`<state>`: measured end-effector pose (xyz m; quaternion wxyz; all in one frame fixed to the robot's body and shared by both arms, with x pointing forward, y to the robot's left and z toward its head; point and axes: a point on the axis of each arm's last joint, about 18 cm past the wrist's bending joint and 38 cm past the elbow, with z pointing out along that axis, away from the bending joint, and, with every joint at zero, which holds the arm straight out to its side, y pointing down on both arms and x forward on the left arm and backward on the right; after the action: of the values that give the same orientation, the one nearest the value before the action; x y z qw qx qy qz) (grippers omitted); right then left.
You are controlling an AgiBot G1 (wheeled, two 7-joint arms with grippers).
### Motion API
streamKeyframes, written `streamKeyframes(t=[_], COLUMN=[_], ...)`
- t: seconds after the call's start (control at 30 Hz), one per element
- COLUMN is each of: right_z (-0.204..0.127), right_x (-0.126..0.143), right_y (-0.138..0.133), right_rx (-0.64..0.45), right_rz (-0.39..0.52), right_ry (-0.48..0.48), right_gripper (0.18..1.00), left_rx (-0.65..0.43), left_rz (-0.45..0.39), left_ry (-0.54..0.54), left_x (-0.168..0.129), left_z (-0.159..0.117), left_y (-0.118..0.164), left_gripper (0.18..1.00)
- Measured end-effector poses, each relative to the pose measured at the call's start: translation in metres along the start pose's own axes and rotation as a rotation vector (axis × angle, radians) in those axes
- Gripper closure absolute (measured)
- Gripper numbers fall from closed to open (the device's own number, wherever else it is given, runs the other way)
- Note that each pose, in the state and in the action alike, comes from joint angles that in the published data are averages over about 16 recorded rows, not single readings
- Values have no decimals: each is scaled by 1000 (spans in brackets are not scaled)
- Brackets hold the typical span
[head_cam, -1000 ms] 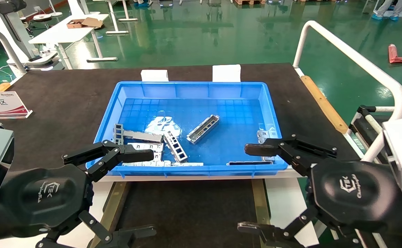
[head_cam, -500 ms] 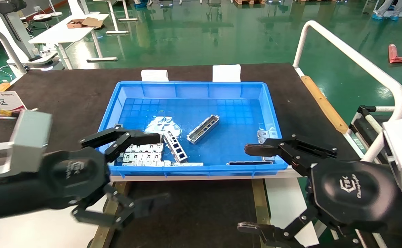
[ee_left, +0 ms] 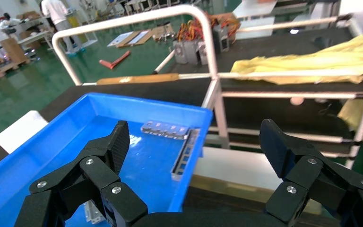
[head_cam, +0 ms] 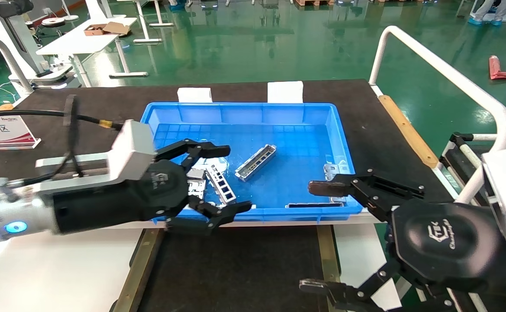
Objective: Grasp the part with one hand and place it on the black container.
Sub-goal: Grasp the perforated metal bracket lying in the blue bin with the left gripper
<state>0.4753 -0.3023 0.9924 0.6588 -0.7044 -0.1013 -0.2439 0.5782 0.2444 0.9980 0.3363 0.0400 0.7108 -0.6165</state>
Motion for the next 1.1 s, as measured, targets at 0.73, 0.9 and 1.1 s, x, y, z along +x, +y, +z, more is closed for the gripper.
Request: streamKeyframes(t=[0.73,0.9,1.1], right_z=[0,0,0], right_x=[0,0,0], right_y=[0,0,0], right_rx=[0,0,0], right_rz=[0,0,0], right_ry=[0,0,0], right_gripper=[178,178,178], left_rx=[-109,-144,-187], left_rz=[-38,-67,-99], left_ry=[-209,-264,-322], left_x=[-65,-77,-85], left_z=[110,131,147], left_y=[50,65,83], left_gripper=[184,184,184])
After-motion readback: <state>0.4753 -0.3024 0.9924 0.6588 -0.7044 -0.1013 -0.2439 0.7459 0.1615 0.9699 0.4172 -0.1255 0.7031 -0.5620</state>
